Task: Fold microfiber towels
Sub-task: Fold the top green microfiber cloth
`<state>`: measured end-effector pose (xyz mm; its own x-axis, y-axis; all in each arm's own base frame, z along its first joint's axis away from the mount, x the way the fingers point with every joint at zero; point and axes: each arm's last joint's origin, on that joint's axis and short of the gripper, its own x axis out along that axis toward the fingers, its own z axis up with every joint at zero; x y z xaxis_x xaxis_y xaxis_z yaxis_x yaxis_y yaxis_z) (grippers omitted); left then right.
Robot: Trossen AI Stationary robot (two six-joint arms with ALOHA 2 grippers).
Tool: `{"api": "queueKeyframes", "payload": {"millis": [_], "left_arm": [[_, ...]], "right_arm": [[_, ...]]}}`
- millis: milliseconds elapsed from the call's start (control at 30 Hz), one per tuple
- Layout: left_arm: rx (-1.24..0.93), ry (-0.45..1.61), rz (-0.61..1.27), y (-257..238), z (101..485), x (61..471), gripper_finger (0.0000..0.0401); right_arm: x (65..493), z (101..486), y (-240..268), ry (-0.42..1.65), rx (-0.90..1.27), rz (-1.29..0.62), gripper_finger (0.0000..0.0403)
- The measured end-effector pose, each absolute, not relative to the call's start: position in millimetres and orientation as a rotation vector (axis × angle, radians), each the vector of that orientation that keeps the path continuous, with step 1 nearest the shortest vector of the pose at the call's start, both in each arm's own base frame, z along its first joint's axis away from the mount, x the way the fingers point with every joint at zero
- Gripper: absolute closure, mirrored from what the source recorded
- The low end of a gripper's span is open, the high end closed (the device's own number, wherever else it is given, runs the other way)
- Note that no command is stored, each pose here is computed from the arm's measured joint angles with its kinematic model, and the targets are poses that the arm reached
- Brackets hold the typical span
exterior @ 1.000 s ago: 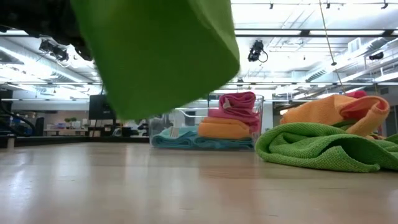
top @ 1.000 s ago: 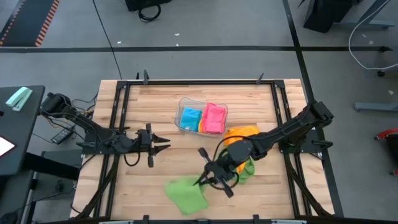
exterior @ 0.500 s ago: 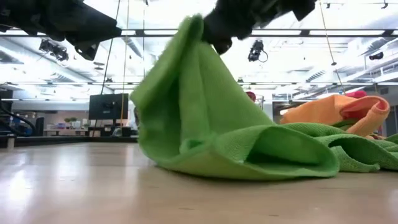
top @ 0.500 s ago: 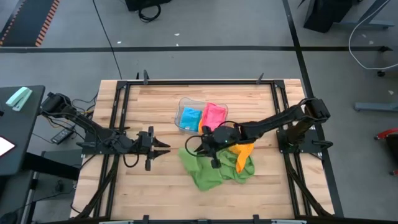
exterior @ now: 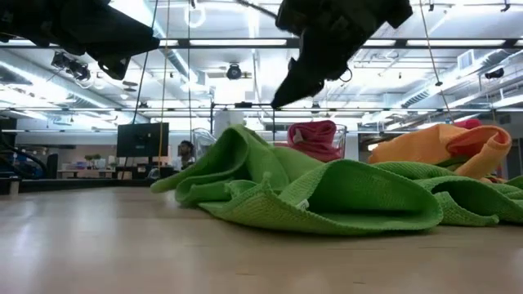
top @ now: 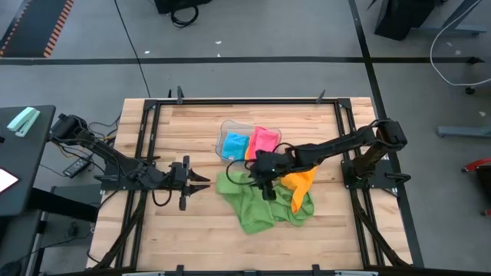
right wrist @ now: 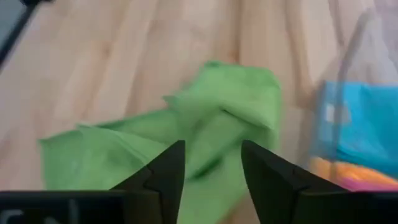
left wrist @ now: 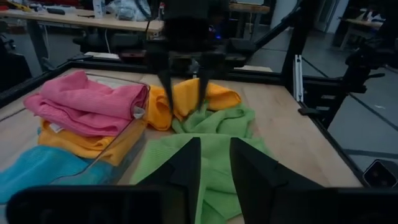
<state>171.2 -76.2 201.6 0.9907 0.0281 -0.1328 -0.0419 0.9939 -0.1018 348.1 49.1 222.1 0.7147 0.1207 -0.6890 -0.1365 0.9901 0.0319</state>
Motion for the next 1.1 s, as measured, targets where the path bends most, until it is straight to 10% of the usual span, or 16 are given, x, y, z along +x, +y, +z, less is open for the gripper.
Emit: {"api": "queueKeyframes", "payload": {"millis": [1100], "left_arm": [[-0.126, 0.129, 0.052, -73.3, 201.5, 172.4, 0.0325]], "right_arm": [[369.7, 117.7, 114.2, 0.917, -0.244, 0.086, 0.0232]]}}
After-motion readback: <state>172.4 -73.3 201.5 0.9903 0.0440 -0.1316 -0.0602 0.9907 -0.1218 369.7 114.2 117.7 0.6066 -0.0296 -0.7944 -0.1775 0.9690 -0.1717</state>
